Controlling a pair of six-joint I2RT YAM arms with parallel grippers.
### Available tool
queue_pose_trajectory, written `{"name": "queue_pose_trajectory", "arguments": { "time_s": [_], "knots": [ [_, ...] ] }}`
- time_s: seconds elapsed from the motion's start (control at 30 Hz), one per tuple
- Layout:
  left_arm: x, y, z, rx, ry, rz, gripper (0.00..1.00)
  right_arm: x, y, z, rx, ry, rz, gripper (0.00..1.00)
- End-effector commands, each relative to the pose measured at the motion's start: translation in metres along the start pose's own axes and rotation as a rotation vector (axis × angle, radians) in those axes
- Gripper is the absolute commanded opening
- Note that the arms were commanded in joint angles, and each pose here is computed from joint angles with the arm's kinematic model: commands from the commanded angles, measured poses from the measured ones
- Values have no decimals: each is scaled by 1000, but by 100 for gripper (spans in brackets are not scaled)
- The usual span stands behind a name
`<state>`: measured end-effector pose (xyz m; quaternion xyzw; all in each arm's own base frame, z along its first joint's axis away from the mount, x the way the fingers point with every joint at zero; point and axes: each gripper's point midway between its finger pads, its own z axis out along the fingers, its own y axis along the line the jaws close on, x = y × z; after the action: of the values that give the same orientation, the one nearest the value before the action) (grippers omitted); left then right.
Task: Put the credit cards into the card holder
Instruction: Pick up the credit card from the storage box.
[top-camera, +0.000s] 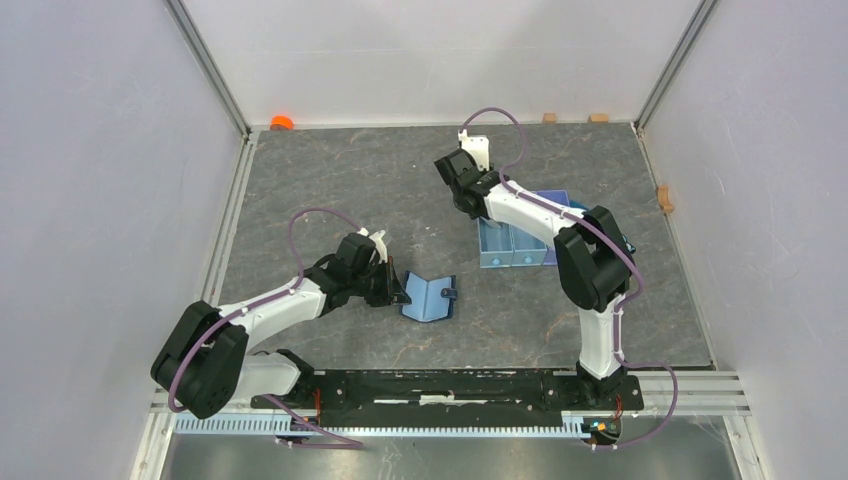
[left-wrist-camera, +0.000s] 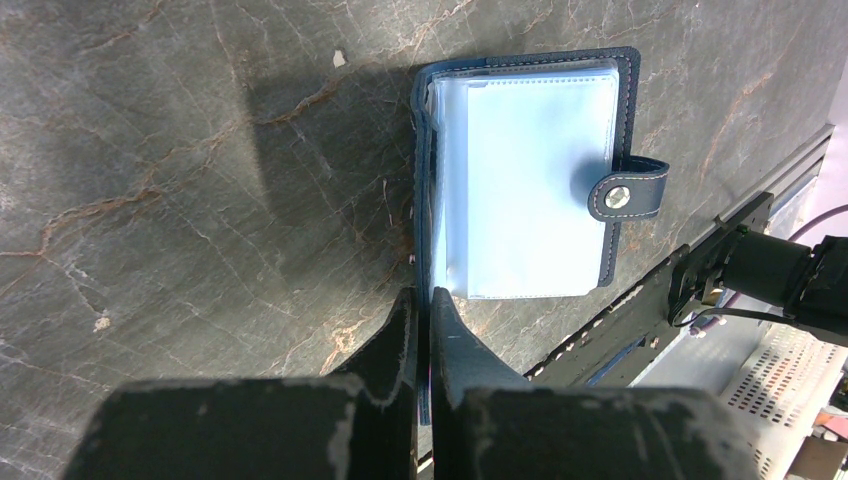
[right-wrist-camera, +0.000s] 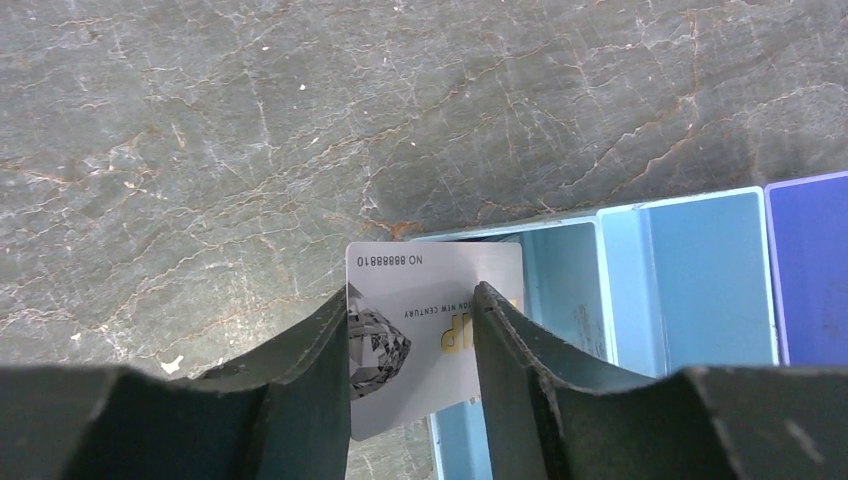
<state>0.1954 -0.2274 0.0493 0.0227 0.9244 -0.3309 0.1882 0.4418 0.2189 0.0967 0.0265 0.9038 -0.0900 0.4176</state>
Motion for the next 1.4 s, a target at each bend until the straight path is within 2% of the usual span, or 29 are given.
{"name": "queue_pose_trajectory", "arguments": {
  "time_s": [0.0,0.13,0.33,0.57,0.63,0.73,0.9,1.0,1.17,1.3,1.37],
  "knots": [
    [-13,-13,-4,48,-38,40,2,-28,-1,-24,-11,-78,34,48],
    [-12,-12,-4,45,-37,39,2,-28,-1,-23,-8,-80,20,35],
    [-12,-12,-4,45,-34,38,2,-26,-4,-26,12,-84,-3,28],
    [-12,-10,-3,31,-30,39,2,-50,-16,-52,62,-172,-36,19],
    [-11,-7,-2,18,-29,38,2,-55,-21,-60,76,-191,-45,14],
    [-12,-5,-2,4,-30,40,2,-60,-29,-69,90,-211,-59,0],
    [-13,-3,-4,-15,-27,48,3,-68,-42,-88,74,-234,-76,0],
    [-13,-2,-5,-22,-28,52,8,-73,-38,-109,-54,-254,-98,0],
    [-18,0,-11,-44,-61,70,28,-56,-24,-146,-328,-232,-170,0],
    [-24,-6,-18,-29,-97,92,45,-8,-1,-170,-609,-139,-221,0],
    [-26,-8,-21,-22,-114,102,48,14,11,-182,-741,-103,-233,0]
  ]
}}
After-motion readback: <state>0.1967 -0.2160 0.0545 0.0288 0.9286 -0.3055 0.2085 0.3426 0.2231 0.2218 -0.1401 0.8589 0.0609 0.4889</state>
